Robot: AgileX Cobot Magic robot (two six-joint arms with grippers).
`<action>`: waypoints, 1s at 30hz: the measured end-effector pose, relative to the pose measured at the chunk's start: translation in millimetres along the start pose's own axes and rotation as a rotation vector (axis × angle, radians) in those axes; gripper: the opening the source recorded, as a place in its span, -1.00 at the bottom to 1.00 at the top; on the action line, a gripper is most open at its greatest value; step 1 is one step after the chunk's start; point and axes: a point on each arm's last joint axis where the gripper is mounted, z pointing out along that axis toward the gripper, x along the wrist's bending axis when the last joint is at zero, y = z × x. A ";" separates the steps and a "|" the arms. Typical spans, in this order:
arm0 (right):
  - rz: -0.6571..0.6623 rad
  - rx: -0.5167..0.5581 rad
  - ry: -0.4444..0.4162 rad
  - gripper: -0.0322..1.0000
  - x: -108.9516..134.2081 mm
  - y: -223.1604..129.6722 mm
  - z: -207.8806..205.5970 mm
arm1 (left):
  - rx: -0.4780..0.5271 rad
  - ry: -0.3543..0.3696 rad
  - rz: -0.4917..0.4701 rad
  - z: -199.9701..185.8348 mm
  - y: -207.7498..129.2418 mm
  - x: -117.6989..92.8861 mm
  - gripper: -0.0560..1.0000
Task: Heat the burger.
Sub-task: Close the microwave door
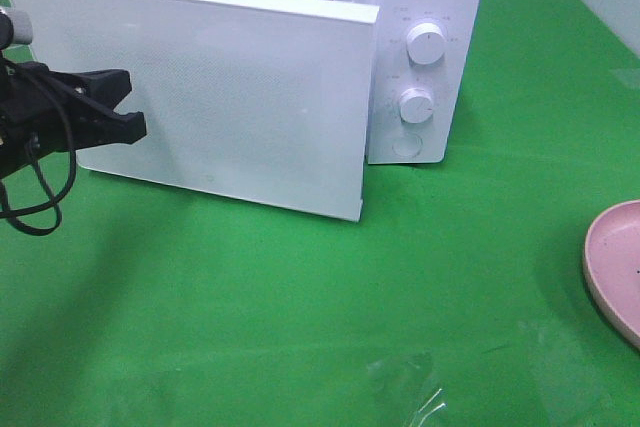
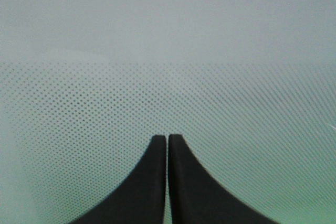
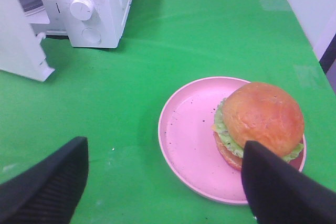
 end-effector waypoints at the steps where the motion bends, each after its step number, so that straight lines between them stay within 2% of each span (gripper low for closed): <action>1: 0.000 0.000 0.000 0.54 0.0 0.0 0.0 | -0.001 0.001 -0.007 3.0 -0.1 -1.9 -0.89; 8: 0.000 0.000 0.000 0.54 0.0 0.0 0.0 | -0.010 0.009 -0.045 22.2 1.0 -12.6 -0.89; 12: 0.000 0.000 0.000 0.54 0.0 0.0 0.0 | 0.008 -0.018 -0.052 40.7 -2.0 -27.4 -0.89; 17: 0.000 0.000 0.000 0.54 0.0 0.0 0.0 | 0.009 -0.027 -0.058 50.5 -2.7 -33.8 -0.89; 30: 0.000 0.000 0.000 0.54 0.0 0.0 0.0 | 0.052 -0.155 -0.006 97.5 -1.8 -81.2 -0.89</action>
